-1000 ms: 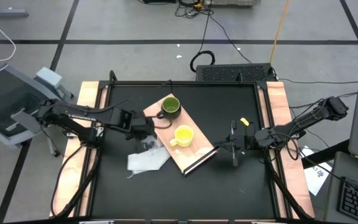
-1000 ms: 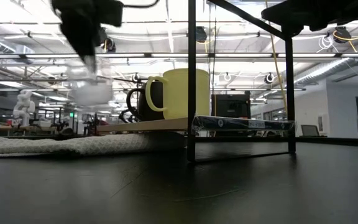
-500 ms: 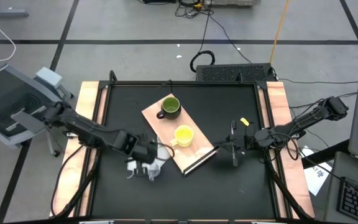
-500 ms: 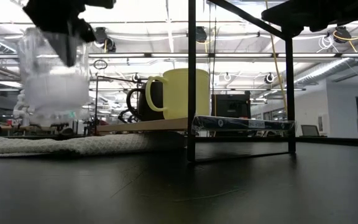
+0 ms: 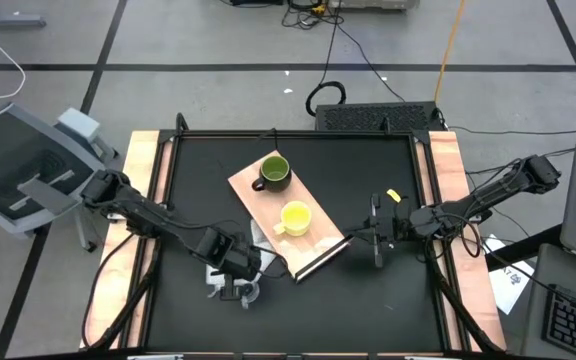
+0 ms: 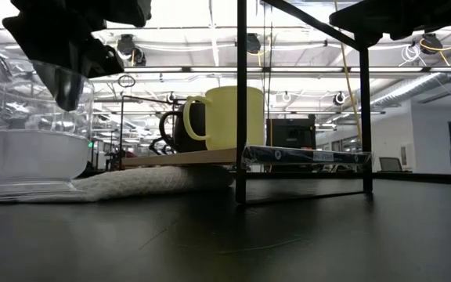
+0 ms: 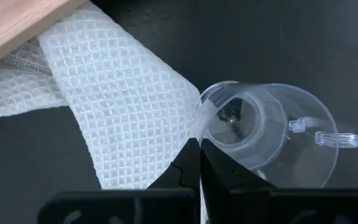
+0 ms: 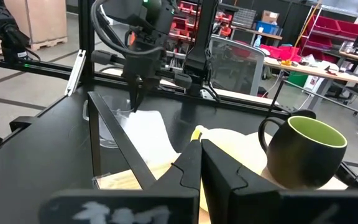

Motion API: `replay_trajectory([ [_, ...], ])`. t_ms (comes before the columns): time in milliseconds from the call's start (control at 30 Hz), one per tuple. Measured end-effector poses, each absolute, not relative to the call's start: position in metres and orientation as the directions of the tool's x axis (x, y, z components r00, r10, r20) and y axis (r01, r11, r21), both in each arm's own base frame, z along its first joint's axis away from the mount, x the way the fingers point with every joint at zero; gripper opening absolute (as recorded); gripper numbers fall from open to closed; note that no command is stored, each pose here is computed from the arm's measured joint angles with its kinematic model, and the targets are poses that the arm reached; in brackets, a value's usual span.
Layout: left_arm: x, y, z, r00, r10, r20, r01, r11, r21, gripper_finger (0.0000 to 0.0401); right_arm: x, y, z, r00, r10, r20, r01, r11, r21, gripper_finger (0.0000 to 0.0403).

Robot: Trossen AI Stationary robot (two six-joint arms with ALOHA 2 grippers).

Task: Stack small to large cups/mugs on shelf
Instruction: Put the transparent mug on the shelf

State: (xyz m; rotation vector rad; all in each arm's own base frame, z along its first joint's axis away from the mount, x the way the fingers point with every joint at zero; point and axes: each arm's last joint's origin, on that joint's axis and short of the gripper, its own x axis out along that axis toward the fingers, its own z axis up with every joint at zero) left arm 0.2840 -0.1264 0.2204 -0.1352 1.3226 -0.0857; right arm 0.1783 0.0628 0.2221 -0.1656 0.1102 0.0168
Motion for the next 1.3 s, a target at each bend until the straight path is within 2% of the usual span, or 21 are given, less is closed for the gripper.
replay_trajectory([
  [267,0.281,-0.134,0.222,0.244,-0.144,-0.959,0.016,0.989,-0.145,0.0000,0.178,0.063,0.222,0.994,0.007,-0.111,-0.026,0.986,-0.164,0.0000],
  [533,0.284,-0.152,0.244,0.315,-0.171,-0.934,0.090,0.985,-0.150,0.0000,0.178,0.063,0.222,0.994,0.007,-0.111,-0.026,0.986,-0.166,0.0000],
  [733,0.282,-0.157,0.244,0.316,-0.175,-0.932,0.082,0.984,-0.157,0.0000,0.178,0.063,0.222,0.994,0.008,-0.111,-0.026,0.986,-0.167,0.0000],
  [1033,0.288,-0.166,0.217,0.217,-0.171,-0.961,0.039,0.985,-0.167,0.0000,0.178,0.063,0.222,0.993,0.007,-0.115,-0.027,0.985,-0.169,0.0000],
  [1300,0.292,-0.168,0.207,0.184,-0.163,-0.969,0.009,0.986,-0.164,0.0000,0.178,0.063,0.221,0.993,0.007,-0.118,-0.027,0.985,-0.170,0.0000],
])
